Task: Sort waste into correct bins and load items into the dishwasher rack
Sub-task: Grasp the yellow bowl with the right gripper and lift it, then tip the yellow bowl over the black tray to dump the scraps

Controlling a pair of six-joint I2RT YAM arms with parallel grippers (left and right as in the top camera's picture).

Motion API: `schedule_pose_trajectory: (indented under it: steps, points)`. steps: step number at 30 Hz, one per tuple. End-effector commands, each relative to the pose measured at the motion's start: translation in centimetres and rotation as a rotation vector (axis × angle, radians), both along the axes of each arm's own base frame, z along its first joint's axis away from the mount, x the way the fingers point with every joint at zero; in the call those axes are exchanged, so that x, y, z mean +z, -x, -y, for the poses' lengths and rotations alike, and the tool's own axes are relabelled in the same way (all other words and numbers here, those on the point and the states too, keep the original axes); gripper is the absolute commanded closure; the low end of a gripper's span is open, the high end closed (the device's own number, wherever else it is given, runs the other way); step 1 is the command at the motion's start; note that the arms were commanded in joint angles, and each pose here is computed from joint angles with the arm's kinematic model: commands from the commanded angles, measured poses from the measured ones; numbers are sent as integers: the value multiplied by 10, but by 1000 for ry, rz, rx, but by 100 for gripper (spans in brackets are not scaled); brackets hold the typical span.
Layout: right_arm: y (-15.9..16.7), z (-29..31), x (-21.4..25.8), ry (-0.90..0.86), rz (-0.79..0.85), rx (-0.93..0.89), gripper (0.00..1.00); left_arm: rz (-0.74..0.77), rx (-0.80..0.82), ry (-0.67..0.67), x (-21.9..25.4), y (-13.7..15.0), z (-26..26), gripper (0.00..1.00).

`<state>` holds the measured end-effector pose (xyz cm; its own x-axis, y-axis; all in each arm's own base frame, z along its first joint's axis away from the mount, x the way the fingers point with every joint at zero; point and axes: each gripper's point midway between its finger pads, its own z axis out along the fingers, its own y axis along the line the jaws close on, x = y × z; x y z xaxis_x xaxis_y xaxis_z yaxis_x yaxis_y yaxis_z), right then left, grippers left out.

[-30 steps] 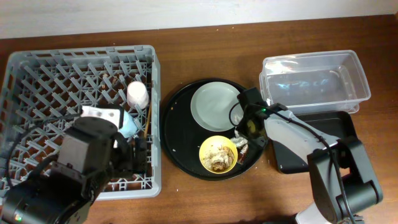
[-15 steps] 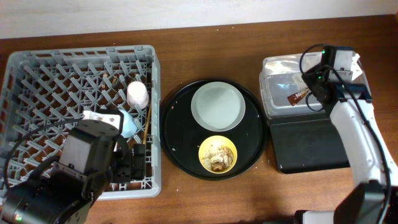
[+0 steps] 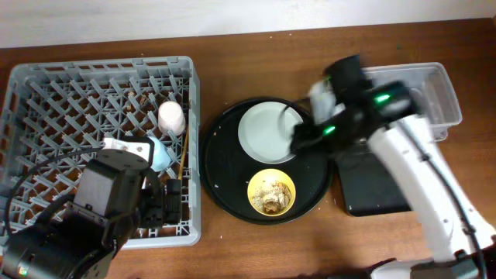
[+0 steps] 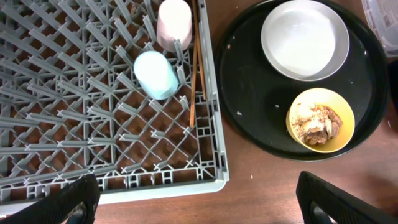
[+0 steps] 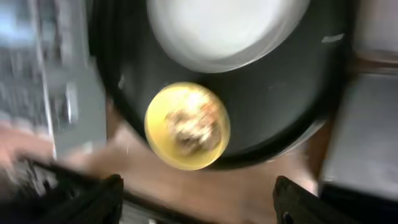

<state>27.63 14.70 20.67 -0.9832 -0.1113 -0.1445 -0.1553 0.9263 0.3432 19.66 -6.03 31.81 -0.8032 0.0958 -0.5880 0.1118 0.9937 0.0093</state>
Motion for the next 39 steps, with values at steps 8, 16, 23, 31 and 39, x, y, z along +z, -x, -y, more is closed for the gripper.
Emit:
schedule_pose_trajectory:
  steps: [8,16,23,31,39]
  points:
    - [73,-118,-132,169,227,451,44,6,7,-7,1,0,-2,0]
    - [60,-114,-156,229,215,305,61,6,7,-7,1,0,-2,1]
    - [67,-113,-177,257,155,321,76,6,7,-7,1,0,-2,1]
    - [71,-108,-173,265,122,312,96,6,7,-7,1,0,-2,1]
    - [19,8,-50,320,89,-1,96,6,7,-7,1,0,-2,1]
